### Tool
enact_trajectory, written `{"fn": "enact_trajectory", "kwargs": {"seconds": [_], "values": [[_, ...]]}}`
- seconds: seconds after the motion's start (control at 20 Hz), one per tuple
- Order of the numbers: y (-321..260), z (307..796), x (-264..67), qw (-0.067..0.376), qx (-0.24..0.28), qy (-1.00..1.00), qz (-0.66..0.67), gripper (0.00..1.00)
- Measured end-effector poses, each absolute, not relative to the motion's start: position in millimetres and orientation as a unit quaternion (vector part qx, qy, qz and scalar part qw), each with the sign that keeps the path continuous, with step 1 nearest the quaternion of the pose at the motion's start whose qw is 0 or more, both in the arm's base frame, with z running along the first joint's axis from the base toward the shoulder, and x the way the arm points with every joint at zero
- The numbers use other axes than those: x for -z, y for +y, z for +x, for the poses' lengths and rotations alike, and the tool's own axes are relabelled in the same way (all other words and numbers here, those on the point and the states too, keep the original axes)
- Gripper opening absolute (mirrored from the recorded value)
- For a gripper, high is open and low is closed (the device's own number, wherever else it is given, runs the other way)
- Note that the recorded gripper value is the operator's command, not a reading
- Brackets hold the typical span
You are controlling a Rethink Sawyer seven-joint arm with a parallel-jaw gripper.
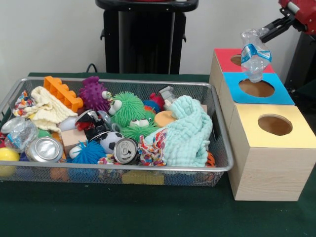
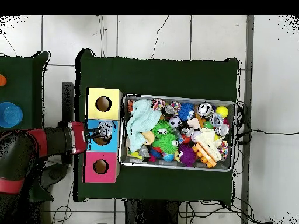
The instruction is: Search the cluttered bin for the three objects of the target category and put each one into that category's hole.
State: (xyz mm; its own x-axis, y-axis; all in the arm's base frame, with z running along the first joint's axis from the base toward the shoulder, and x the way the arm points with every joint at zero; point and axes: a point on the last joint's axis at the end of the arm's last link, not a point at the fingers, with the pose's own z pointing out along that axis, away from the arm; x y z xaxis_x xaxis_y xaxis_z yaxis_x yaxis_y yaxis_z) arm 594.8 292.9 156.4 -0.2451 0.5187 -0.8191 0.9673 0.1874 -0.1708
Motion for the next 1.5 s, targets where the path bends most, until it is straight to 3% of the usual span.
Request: {"fn": "enact_trajectory", "kwargs": {"seconds": [0.8, 1.5], "values": [[309.3, 588.5, -204.3, 0.337, 0.342, 0.711, 0.514, 0.0], [318.1, 580.7, -206.4, 0.346, 0.346, 0.715, 0.5, 0.0]]}}
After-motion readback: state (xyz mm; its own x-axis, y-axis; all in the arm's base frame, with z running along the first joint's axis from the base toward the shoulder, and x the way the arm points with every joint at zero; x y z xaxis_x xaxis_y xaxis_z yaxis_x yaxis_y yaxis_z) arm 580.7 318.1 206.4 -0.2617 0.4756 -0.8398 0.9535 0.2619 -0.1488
